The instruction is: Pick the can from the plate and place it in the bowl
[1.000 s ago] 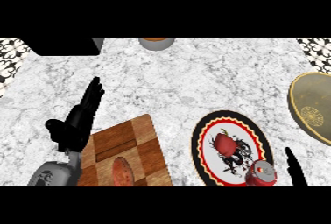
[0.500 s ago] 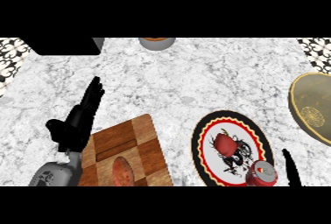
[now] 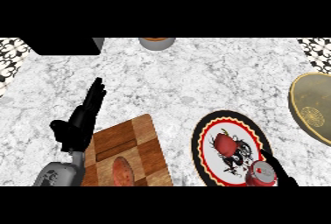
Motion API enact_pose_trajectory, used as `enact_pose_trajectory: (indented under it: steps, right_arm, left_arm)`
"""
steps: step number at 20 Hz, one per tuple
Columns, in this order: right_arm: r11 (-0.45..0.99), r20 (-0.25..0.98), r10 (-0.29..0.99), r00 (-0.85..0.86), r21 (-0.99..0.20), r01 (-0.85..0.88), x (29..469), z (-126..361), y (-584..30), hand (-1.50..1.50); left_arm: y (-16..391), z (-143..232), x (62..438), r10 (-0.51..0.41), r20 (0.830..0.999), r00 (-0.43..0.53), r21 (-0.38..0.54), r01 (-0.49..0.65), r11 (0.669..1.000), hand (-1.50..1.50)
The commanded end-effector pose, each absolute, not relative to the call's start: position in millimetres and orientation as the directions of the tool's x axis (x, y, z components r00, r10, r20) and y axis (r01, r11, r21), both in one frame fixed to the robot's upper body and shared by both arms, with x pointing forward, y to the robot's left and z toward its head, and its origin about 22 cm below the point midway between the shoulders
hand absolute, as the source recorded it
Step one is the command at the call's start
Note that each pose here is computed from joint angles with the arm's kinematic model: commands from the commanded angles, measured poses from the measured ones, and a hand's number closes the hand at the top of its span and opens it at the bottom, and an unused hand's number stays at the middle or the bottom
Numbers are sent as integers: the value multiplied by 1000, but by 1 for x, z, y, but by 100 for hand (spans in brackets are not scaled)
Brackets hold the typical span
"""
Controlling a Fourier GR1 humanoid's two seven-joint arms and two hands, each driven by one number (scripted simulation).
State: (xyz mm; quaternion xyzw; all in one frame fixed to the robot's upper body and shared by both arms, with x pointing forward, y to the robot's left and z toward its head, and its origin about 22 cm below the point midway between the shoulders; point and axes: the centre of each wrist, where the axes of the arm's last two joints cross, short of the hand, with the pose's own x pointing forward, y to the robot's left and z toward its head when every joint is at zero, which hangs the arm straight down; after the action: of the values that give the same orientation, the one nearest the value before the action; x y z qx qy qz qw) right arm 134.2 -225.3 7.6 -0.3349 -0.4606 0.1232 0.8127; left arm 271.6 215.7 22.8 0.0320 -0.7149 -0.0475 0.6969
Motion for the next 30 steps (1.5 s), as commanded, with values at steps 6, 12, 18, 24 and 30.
enact_pose_trajectory:
  steps: [6, 12, 18, 24, 30]
  right_arm:
    - [691, 601, 665, 444, -720, -60, 132, -1, -211, 150]
    - [737, 672, 619, 407, -676, -7, 146, 2, -198, 150]
    - [697, 829, 542, -135, -534, -479, 119, 23, -221, 150]
    - [721, 853, 295, -430, -494, -486, 115, 61, -270, 150]
    - [744, 738, 286, -611, -573, -344, 100, 110, -329, 150]
  left_arm:
    - [218, 32, 253, -102, 994, -36, 103, 13, 995, 0]
    - [218, 30, 273, -110, 994, -13, 111, 30, 993, 0]
    - [219, 29, 273, -109, 994, -18, 109, 33, 993, 0]
    - [220, 26, 271, -101, 995, -4, 101, -7, 995, 0]
    - [226, 23, 264, -120, 992, -26, 120, -23, 993, 0]
